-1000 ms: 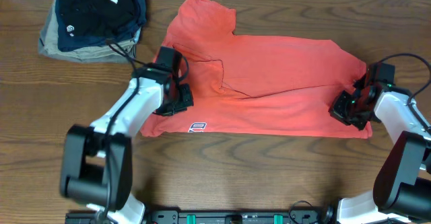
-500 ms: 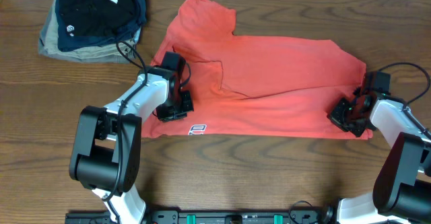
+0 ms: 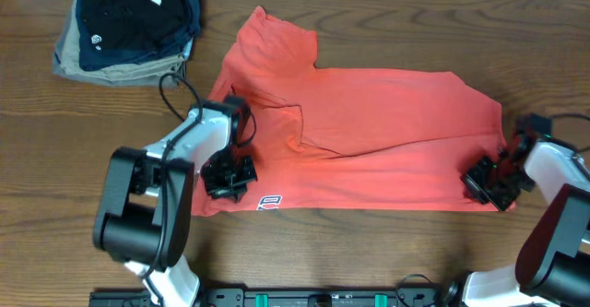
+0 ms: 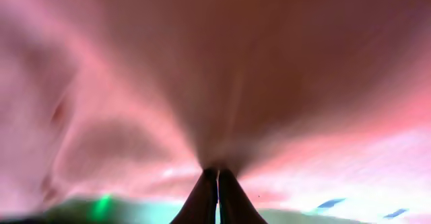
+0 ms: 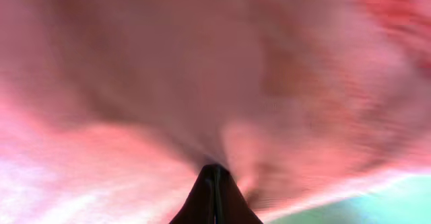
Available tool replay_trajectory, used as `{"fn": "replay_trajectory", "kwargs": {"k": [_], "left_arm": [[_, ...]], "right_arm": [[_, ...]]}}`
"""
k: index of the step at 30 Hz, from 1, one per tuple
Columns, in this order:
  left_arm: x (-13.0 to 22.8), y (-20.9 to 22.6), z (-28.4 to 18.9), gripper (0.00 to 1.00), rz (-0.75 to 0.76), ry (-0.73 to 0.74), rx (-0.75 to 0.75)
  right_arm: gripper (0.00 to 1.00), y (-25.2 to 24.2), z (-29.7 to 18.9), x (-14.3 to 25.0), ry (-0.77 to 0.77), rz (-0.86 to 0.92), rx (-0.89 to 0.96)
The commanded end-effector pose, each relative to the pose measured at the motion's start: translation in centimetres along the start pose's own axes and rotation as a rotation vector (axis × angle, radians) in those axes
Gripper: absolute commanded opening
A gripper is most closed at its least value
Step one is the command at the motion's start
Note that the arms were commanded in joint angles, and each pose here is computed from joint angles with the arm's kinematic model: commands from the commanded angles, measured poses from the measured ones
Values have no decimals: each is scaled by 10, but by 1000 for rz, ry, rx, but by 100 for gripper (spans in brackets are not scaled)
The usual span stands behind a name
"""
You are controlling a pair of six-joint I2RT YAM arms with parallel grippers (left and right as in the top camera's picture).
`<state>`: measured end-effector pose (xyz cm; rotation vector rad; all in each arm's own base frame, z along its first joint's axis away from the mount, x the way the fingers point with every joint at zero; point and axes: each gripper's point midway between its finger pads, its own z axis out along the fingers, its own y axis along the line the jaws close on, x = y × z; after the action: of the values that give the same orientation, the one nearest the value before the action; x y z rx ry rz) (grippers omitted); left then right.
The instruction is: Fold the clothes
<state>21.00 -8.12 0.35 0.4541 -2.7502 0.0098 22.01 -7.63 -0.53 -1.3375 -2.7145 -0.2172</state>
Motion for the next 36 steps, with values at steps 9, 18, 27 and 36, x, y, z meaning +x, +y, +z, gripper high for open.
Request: {"fn": "replay_trajectory", "kwargs": {"k": [9,18,27,36], "left_arm": [[43,6,-71,6,30,-308,251],[-7,-28,-112,6,143,-592,383],[-62,-34,-58,6,96,-532,261],[-70,-29,-14,6,76,-423,180]], "right_arm": [[1,-56,-28,1,-30,162,23],[17,14,-80,9,-210,-149,-200],[1,61,-73,20,-243,-305,-233],[1,66,-34,28,-246,-244,-237]]}}
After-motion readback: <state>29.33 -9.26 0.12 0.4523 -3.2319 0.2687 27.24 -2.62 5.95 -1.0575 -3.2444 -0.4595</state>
